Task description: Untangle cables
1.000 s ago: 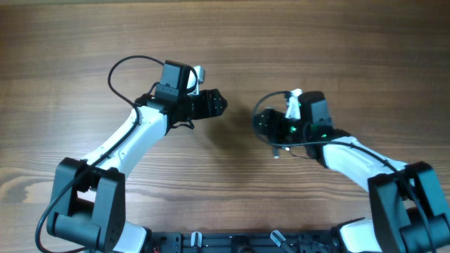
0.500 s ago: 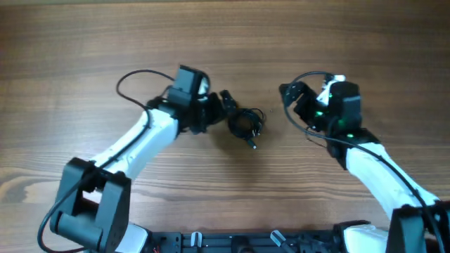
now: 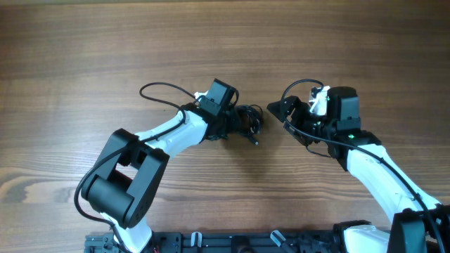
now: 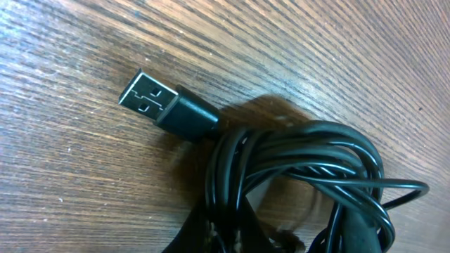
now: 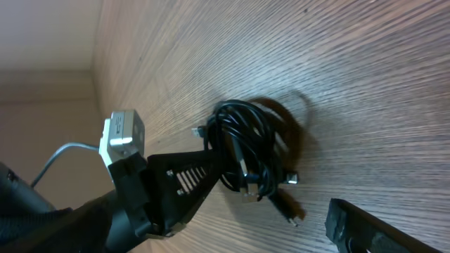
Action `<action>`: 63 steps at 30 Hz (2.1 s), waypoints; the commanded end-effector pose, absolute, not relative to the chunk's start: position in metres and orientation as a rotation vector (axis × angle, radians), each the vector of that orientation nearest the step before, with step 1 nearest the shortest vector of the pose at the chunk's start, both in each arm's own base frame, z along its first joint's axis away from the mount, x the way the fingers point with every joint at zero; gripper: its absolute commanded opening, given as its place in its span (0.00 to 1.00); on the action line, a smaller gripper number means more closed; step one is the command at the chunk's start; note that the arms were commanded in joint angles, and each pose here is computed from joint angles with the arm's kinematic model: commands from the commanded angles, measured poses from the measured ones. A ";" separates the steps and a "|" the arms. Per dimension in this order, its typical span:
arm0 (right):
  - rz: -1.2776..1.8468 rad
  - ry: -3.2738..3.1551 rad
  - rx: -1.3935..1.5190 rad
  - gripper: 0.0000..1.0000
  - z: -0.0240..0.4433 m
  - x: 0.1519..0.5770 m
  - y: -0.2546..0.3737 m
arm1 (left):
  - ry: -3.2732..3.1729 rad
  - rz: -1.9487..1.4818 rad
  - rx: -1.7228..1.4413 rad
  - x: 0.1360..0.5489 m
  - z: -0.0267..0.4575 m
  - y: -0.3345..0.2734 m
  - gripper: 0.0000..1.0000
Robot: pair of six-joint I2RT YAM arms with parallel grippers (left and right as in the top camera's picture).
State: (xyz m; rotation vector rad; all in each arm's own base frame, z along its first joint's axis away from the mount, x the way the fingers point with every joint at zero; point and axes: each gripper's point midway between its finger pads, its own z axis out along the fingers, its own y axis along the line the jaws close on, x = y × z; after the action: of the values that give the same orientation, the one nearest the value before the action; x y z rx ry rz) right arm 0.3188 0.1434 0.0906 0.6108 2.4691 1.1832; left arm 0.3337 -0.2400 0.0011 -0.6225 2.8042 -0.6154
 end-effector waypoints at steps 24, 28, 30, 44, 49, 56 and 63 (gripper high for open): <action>1.144 2.477 0.570 0.99 0.091 0.317 0.142 | 2.648 -0.578 0.162 0.320 0.102 -0.222 0.04; 1.118 2.487 0.191 0.68 0.092 0.306 0.150 | 2.587 -0.575 0.256 0.320 0.119 -0.221 0.04; 1.166 2.460 0.046 0.55 0.098 0.300 0.159 | 2.573 -0.566 0.292 0.320 0.121 -0.221 0.04; 1.167 2.294 -0.352 0.44 0.119 0.295 0.203 | 2.561 -0.668 0.395 0.311 0.125 -0.234 0.04; 1.112 2.346 -0.209 0.04 0.112 0.303 0.198 | 2.601 -0.563 0.246 0.320 0.118 -0.214 0.04; 1.093 2.397 0.174 0.05 0.103 0.323 0.142 | 2.619 -0.448 -0.387 0.348 0.110 -0.139 0.04; 1.035 2.459 0.528 0.44 0.086 0.324 0.123 | 2.504 -0.851 -0.185 0.360 0.145 -0.195 0.04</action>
State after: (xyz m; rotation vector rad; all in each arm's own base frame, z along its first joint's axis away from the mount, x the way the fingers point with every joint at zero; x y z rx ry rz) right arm 0.3208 0.1366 0.0926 0.3154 2.4458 1.1029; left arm 0.3636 -0.1753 0.1272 -0.2526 2.5482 -0.7139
